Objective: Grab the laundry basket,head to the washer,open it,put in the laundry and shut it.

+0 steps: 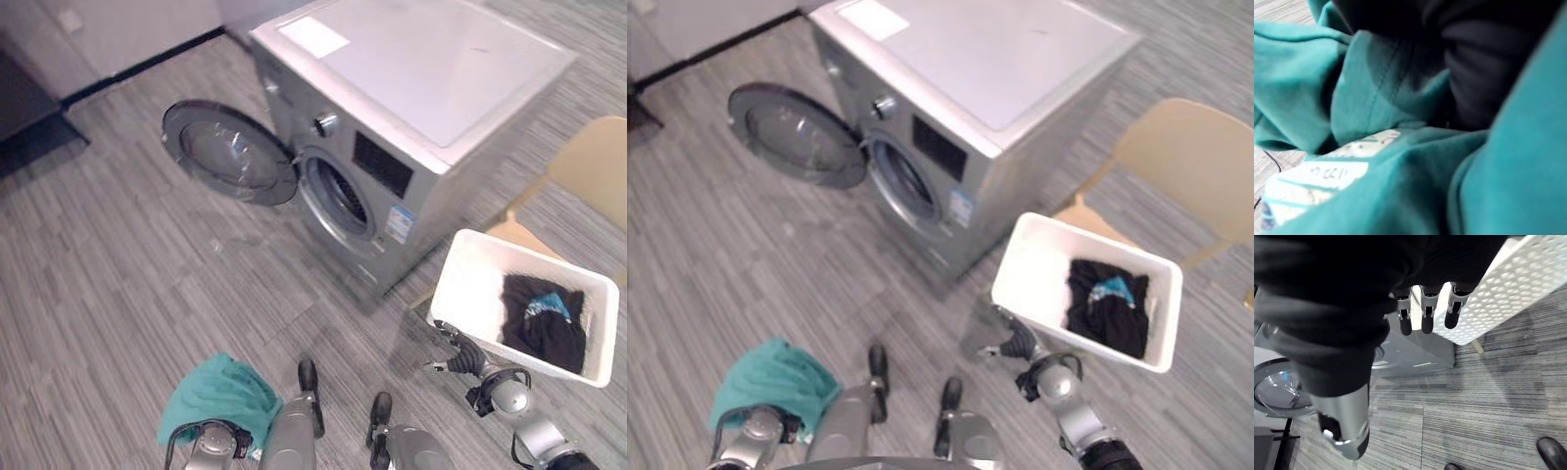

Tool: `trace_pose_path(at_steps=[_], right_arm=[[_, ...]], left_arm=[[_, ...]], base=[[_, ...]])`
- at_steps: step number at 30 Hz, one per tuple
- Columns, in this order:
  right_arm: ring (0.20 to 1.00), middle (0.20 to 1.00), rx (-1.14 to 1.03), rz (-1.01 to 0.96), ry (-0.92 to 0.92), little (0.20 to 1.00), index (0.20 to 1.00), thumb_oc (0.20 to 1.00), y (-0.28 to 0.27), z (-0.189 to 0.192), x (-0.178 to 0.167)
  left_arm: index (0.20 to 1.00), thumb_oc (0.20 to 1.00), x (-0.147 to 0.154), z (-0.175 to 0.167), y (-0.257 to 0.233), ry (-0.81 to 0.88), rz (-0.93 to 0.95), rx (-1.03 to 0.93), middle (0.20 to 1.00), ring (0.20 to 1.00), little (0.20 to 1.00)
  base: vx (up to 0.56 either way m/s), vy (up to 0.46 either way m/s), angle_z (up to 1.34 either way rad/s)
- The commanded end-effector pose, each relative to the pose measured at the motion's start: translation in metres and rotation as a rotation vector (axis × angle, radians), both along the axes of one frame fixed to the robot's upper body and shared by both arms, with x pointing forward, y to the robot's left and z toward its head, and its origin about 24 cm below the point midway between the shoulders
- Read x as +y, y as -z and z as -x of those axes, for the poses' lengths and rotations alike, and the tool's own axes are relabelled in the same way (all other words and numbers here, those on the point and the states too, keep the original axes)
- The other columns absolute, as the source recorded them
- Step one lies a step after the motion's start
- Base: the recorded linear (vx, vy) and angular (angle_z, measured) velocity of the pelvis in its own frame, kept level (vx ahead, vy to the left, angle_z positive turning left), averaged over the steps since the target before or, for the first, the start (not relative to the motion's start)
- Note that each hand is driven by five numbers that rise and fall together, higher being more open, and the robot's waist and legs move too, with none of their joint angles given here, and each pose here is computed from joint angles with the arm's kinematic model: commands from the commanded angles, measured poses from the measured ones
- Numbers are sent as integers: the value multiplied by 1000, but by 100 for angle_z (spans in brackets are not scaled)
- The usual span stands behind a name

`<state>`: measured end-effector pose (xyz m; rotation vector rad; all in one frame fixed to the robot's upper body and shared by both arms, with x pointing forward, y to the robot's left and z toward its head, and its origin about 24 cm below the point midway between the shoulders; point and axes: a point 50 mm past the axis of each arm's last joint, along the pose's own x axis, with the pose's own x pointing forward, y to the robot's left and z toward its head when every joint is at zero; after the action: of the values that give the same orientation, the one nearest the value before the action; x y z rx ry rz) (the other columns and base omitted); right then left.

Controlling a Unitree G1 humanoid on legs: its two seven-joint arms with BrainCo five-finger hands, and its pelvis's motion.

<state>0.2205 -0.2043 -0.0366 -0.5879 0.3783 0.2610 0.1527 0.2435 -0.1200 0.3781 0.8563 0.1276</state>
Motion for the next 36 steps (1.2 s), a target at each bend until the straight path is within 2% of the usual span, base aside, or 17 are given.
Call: trace_pose_path(at_steps=[1, 9, 17, 24, 32, 36], right_arm=[[1000, 1000, -55, -34, 7, 1000, 1000, 1000, -6, 2, 6], [1000, 1000, -72, -69, -2, 1000, 1000, 1000, -4, -4, 27], [1000, 1000, -50, -43, 31, 1000, 1000, 1000, 3, -6, 23], [1000, 1000, 0, -33, 99, 1000, 1000, 1000, 15, 7, 10], [1000, 1000, 21, 36, 138, 1000, 1000, 1000, 20, 5, -5], [1000, 1000, 22, 55, 145, 1000, 1000, 1000, 21, 3, -8]], left_arm=[[200, 200, 15, 3, -12, -34, -52, -77, 200, 200, 200], [200, 200, 26, -19, -30, -43, -105, -164, 200, 200, 200], [200, 200, 17, -25, -30, -15, -71, -176, 200, 200, 200], [200, 200, 4, -23, -31, 62, -51, -181, 200, 200, 200], [200, 200, -11, -29, -31, 115, -28, -190, 200, 200, 200], [200, 200, -23, -32, -25, 170, -9, -164, 200, 200, 200]], base=[[486, 351, 18], [257, 220, 31], [207, 11, 18], [137, -69, 52], [181, 120, -41], [178, 233, -137]])
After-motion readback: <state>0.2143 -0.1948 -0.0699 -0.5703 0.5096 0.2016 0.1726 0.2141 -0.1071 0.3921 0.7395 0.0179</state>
